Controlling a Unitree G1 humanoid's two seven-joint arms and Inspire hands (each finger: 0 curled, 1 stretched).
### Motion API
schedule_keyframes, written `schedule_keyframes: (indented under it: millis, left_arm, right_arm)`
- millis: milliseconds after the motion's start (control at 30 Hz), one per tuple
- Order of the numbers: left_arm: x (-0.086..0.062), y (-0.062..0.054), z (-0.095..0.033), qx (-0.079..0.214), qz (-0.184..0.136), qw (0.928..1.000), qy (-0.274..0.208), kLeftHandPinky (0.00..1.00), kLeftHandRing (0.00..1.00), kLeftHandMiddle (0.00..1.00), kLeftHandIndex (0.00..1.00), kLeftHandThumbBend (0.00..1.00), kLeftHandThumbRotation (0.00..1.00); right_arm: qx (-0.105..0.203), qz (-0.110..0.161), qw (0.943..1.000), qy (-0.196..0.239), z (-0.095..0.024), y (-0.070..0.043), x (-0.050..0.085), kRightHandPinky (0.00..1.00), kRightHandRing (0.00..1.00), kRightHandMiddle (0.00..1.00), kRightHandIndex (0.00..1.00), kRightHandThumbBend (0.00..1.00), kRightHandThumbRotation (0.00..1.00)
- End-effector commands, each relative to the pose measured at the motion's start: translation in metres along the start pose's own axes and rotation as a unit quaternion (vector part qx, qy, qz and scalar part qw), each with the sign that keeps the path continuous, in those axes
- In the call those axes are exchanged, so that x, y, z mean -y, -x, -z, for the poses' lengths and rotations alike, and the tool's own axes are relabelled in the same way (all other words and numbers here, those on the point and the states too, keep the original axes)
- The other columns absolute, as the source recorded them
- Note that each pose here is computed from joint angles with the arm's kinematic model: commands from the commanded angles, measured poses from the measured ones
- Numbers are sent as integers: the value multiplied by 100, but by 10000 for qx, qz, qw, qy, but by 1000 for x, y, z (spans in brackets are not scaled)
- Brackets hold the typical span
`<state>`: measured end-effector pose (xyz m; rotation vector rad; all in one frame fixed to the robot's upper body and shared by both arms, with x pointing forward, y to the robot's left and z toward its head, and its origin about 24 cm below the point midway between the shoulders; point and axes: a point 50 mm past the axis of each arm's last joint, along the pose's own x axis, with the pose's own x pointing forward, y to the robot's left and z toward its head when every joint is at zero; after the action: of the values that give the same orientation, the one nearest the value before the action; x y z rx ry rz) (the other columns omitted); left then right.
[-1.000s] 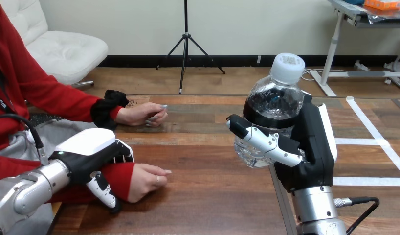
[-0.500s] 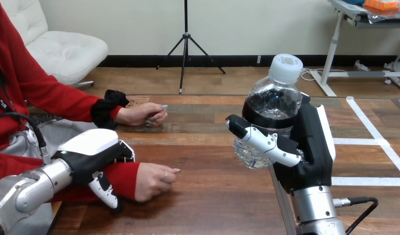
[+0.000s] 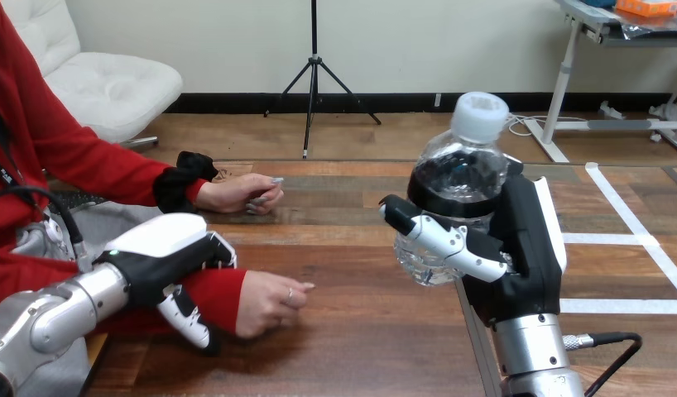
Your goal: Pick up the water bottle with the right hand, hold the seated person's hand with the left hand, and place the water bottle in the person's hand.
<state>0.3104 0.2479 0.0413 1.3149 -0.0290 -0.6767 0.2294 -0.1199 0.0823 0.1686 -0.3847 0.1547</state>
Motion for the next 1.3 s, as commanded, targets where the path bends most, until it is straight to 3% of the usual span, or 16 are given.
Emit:
schedule_keyframes:
  millis: [0, 567, 667, 767, 1267]
  left_arm:
    - [-27, -2, -7, 214, -462, 9987, -82, 28, 34, 40, 42, 95, 0]
    - [-34, -1, -13, 323, -655, 9973, -87, 28, 33, 39, 41, 96, 0]
    - [-36, 0, -16, 478, -828, 9954, -107, 27, 33, 39, 41, 97, 0]
    - [-38, 0, -17, 419, -779, 9960, -115, 27, 32, 38, 40, 97, 0]
    - [-50, 3, -33, 806, -1018, 9915, -106, 25, 30, 36, 39, 98, 0]
  right_arm:
    - [508, -96, 9987, 5, -14, -18, -5, 19, 23, 27, 27, 66, 0]
    - [336, -31, 9991, -252, -5, -25, -10, 18, 21, 27, 27, 67, 0]
    - [295, -54, 9991, -294, -1, -27, -12, 18, 21, 27, 28, 68, 0]
    - [280, -66, 9993, -253, 1, -29, -13, 18, 21, 27, 28, 68, 0]
    - [249, -273, 9992, -153, 11, -39, -27, 18, 22, 28, 28, 67, 0]
